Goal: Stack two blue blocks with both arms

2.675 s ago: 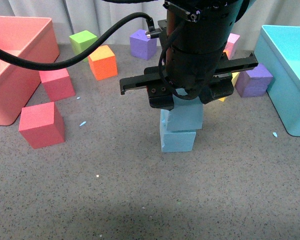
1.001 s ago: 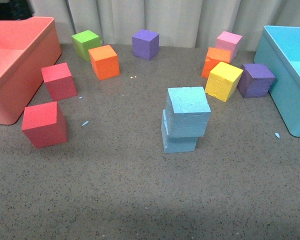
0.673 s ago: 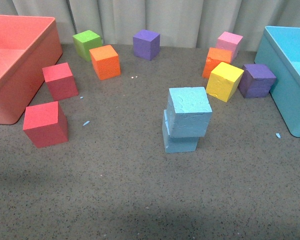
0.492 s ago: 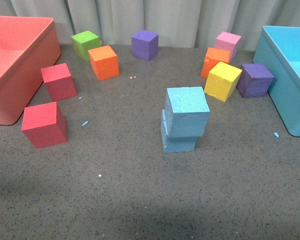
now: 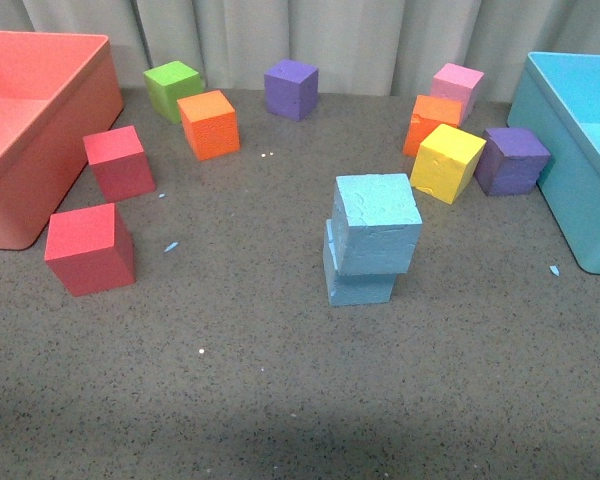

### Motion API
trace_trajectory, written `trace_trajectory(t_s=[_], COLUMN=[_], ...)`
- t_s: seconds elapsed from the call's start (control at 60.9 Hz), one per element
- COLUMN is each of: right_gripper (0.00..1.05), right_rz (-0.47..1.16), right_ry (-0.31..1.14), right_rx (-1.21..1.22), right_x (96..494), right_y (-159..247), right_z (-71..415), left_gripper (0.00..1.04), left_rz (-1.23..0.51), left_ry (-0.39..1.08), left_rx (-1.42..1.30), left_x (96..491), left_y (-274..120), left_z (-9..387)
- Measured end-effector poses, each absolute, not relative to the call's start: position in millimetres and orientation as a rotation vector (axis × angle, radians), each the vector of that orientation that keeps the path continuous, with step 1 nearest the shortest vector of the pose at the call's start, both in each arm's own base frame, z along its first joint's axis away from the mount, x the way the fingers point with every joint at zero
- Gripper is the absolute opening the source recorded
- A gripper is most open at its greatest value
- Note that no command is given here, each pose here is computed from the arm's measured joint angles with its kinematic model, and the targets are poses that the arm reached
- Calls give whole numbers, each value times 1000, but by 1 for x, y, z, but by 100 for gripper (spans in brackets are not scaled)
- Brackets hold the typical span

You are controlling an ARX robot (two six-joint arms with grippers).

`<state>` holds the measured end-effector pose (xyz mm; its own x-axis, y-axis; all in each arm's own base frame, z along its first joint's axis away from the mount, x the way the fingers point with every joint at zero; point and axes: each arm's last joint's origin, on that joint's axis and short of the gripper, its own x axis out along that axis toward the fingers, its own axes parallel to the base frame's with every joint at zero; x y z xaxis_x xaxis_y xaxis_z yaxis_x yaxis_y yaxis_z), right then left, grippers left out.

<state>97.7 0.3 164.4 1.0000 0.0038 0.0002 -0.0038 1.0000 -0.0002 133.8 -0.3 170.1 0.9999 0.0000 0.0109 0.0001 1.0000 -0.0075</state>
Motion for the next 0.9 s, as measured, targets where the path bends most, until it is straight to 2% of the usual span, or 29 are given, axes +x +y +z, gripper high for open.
trace_trajectory(t_s=[0.903], right_gripper=[95], right_rz=[3], right_ry=[0], right_rx=[0], right_x=[98], right_y=[0], right_z=[164], left_gripper=[4], left_rz=[0], left_ry=[-22], left_rx=[-7], left_x=[108], left_y=[0], left_z=[173])
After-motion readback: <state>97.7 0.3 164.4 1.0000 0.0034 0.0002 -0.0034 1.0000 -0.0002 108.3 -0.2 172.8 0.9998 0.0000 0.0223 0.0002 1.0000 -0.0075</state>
